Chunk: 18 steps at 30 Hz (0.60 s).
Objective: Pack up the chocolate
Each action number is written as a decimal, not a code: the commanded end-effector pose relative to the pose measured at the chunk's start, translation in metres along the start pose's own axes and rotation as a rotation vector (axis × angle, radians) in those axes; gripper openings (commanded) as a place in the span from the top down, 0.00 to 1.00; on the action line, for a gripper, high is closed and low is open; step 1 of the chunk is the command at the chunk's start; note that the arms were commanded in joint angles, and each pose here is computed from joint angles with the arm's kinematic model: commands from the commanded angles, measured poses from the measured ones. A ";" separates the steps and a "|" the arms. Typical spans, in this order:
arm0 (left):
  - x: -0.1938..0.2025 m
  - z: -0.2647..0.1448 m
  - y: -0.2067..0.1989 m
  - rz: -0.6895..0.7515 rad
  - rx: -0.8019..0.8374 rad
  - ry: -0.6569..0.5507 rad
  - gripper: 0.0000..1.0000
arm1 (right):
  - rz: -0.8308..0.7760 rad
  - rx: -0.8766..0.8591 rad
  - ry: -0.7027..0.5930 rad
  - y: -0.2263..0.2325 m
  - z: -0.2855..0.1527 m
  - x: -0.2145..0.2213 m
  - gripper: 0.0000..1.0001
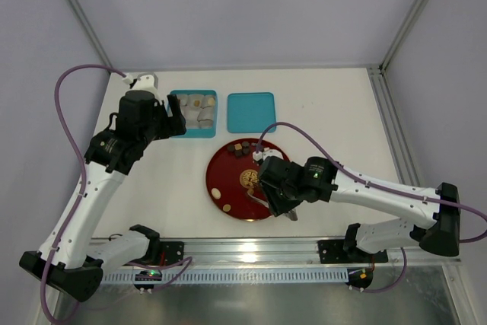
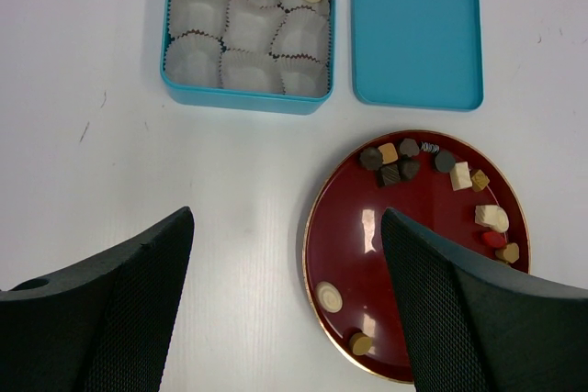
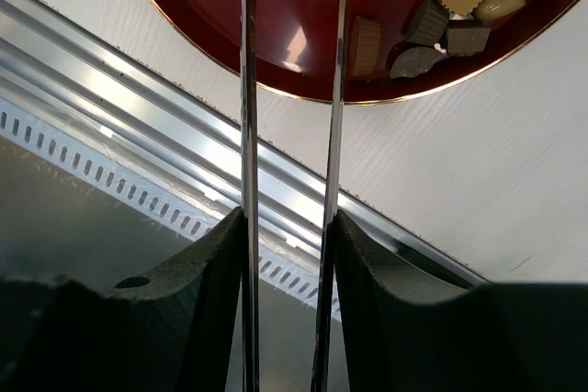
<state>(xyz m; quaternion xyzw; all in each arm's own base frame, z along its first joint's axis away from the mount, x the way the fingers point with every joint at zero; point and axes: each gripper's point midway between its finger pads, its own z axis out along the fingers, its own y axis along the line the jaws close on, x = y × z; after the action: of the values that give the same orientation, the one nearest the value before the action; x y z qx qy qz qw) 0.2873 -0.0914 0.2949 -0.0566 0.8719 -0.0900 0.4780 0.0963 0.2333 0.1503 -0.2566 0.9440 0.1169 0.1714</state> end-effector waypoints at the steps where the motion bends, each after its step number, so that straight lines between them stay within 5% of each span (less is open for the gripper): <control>1: -0.012 -0.005 -0.004 -0.011 0.015 -0.037 0.19 | -0.019 0.001 -0.031 0.003 0.002 -0.007 0.56; 18: -0.012 -0.005 -0.003 -0.010 0.014 -0.038 0.19 | -0.040 0.006 -0.013 0.005 0.009 -0.009 0.57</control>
<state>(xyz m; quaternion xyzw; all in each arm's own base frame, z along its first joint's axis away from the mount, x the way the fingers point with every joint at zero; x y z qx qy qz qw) 0.2873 -0.0915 0.2950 -0.0565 0.8718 -0.0902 0.4781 0.0991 0.2365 0.1402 -0.2664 0.9442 0.1018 0.1646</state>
